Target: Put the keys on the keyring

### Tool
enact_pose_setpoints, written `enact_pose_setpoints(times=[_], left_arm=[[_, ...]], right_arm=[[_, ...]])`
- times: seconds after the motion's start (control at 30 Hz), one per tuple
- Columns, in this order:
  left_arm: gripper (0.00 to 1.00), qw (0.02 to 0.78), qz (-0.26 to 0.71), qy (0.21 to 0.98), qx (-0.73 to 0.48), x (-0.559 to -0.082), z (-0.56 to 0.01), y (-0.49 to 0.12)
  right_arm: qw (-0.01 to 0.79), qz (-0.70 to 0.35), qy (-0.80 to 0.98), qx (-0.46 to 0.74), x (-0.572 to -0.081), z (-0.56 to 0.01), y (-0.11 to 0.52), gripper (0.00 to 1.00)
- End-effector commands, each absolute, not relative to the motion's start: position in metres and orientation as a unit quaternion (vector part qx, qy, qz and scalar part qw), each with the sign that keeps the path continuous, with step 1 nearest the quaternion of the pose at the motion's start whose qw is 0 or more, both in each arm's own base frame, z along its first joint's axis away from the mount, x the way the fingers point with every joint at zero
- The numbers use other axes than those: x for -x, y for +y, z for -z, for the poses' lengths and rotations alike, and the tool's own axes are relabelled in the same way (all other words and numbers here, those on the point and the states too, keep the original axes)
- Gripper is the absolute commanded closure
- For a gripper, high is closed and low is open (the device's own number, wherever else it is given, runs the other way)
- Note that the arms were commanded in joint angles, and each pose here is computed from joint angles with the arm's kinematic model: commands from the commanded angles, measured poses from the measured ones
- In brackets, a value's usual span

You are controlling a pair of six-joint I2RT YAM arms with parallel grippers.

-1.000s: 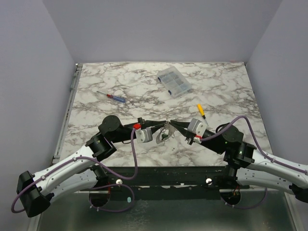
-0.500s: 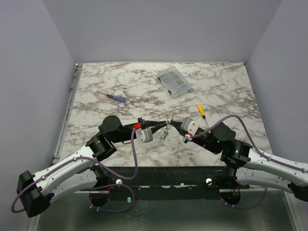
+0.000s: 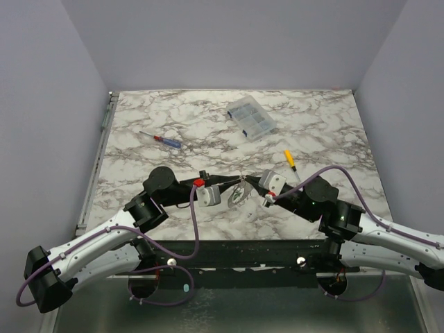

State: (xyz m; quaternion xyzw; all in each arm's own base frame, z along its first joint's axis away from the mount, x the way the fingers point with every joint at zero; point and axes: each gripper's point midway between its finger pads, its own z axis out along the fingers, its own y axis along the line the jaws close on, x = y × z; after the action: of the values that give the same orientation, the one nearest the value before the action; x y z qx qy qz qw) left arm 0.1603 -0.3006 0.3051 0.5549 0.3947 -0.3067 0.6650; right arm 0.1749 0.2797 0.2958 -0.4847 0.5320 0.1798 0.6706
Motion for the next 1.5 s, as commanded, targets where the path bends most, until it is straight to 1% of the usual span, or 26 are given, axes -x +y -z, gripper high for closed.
enact_pose_setpoints(times=[0.0,0.27,0.93,1.07,1.17,1.33,1.4,1.47], left_arm=[[1.00,0.673,0.288,0.396,-0.554,-0.165,-0.305,-0.299],[1.00,0.673,0.269,0.403,-0.559,-0.171,-0.301,-0.296],[1.00,0.700,0.179,0.421,-0.548,-0.196,-0.296,-0.279],[1.00,0.706,0.157,0.412,-0.554,-0.198,-0.296,-0.274],[1.00,0.708,0.142,0.394,-0.569,-0.196,-0.291,-0.273],[1.00,0.708,0.127,0.390,-0.575,-0.198,-0.288,-0.271],[1.00,0.709,0.122,0.397,-0.570,-0.201,-0.287,-0.269],[1.00,0.708,0.118,0.405,-0.566,-0.204,-0.287,-0.269]], right_arm=[[0.674,-0.178,0.528,0.485,-0.174,-0.309,0.277,0.99],[0.668,-0.158,0.541,0.485,-0.177,-0.304,0.268,0.99],[0.657,-0.194,0.546,0.483,-0.170,-0.294,0.279,0.99],[0.649,-0.198,0.551,0.486,-0.170,-0.289,0.283,0.99],[0.645,-0.197,0.555,0.487,-0.171,-0.286,0.285,0.93],[0.643,-0.192,0.561,0.485,-0.174,-0.284,0.286,0.68],[0.645,-0.191,0.563,0.481,-0.175,-0.285,0.285,0.60],[0.648,-0.191,0.565,0.473,-0.176,-0.288,0.283,0.55]])
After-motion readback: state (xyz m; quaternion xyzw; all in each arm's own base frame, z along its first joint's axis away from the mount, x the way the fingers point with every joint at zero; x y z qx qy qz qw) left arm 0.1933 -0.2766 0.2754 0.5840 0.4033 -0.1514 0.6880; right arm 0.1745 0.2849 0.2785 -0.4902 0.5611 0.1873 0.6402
